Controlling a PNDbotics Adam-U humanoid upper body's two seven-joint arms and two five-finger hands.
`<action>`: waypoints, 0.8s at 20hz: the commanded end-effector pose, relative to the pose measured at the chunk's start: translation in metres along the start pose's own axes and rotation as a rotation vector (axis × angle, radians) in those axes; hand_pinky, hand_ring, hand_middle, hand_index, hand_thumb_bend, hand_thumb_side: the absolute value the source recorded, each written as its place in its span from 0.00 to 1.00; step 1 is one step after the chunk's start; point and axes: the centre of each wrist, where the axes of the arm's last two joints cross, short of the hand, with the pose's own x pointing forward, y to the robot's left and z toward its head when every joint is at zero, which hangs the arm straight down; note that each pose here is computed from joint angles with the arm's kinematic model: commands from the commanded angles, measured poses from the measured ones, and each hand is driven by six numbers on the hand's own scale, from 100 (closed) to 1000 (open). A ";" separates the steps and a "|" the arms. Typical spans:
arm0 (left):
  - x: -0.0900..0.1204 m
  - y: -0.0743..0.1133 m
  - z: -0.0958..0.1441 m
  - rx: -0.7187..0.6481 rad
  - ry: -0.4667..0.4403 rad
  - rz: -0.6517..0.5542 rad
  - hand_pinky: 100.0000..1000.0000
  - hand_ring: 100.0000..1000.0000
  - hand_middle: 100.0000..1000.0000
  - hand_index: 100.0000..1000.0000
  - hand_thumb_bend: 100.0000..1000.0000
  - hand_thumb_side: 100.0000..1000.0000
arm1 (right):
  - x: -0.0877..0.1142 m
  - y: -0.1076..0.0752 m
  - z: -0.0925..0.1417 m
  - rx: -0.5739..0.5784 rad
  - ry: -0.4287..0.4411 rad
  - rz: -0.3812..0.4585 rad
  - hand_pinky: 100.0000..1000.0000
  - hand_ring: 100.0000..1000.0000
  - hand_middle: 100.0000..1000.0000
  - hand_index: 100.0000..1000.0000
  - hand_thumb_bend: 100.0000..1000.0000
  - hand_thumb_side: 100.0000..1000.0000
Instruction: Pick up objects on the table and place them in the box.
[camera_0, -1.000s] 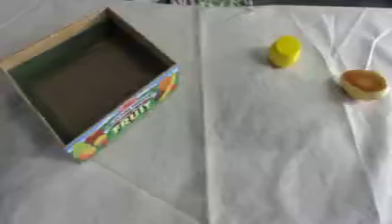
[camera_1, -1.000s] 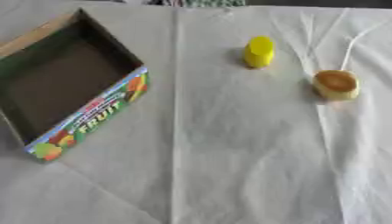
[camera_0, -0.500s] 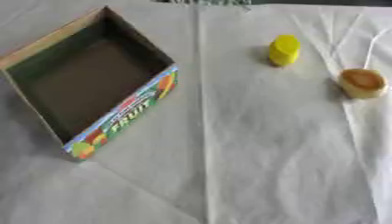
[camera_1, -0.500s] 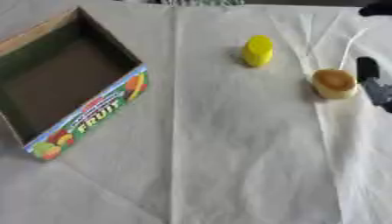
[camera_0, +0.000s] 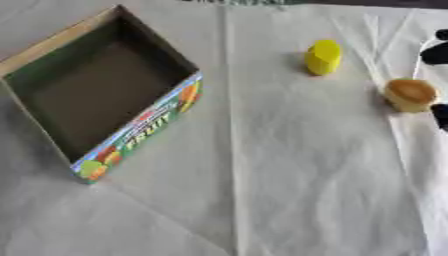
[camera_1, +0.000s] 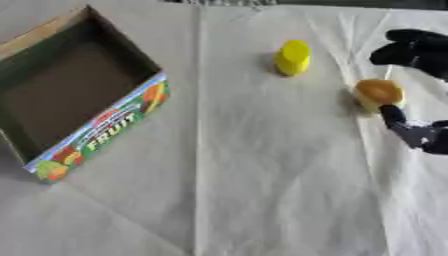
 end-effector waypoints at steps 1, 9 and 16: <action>0.004 0.003 -0.007 -0.025 -0.032 -0.005 0.77 0.76 0.76 0.85 0.00 0.18 | -0.011 -0.011 0.001 0.090 -0.014 0.079 0.87 1.00 0.86 0.92 0.00 0.40; 0.004 0.001 -0.006 -0.035 -0.028 0.003 0.77 0.76 0.76 0.85 0.00 0.19 | -0.029 -0.005 0.005 0.097 0.030 0.051 0.88 1.00 0.83 0.94 0.00 0.38; 0.005 -0.001 -0.005 -0.042 -0.021 0.015 0.77 0.76 0.76 0.85 0.00 0.20 | -0.039 0.000 0.005 0.125 0.118 -0.031 0.89 1.00 0.80 0.94 0.00 0.29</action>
